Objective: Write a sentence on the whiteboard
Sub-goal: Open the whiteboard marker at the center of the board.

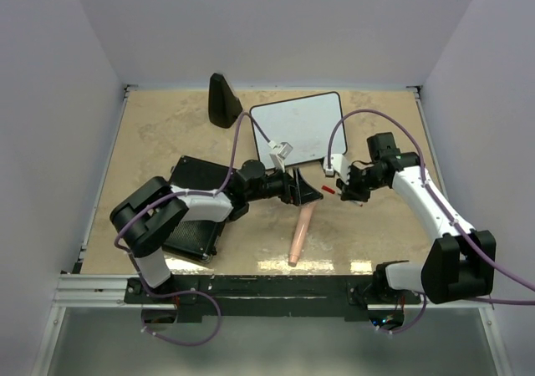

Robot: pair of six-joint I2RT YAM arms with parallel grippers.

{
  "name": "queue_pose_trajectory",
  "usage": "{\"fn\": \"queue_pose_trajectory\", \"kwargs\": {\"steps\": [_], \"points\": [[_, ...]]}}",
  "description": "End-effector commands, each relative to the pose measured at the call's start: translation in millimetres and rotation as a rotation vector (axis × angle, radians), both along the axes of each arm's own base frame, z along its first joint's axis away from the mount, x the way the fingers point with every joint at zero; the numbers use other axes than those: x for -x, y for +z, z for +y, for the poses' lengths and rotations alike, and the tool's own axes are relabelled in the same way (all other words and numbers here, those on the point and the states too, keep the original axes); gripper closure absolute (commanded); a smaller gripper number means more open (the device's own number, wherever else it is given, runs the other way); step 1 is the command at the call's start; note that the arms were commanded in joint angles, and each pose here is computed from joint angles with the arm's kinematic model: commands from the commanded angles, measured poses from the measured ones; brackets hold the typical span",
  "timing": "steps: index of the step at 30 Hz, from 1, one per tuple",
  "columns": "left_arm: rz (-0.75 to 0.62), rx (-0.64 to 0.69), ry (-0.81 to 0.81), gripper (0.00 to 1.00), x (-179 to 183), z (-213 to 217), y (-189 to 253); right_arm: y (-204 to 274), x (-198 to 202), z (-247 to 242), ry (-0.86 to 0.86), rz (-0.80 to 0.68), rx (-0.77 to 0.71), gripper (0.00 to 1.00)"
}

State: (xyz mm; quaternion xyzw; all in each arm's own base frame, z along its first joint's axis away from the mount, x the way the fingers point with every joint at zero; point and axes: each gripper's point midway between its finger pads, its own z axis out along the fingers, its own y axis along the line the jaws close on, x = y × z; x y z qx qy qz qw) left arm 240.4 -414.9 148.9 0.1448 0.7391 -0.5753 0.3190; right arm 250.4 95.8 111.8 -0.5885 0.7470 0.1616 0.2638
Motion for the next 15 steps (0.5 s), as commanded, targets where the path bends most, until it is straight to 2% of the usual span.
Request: {"fn": "queue_pose_trajectory", "kwargs": {"steps": [1, 3, 6, 15], "points": [[-0.049, 0.09, 0.026, 0.19, -15, -20, 34, 19, 5, 22, 0.055, 0.002, -0.095, 1.0], [-0.039, 0.078, 0.029, 0.22, -17, -21, 28, 19, 6, 27, 0.069, 0.008, -0.101, 1.0], [-0.032, 0.069, 0.019, 0.33, -19, -26, 25, 19, 6, 33, 0.074, 0.01, -0.112, 1.0], [-0.04, 0.019, -0.032, 0.53, -15, -33, 14, 21, -2, 38, 0.049, 0.0, -0.126, 1.0]]}}
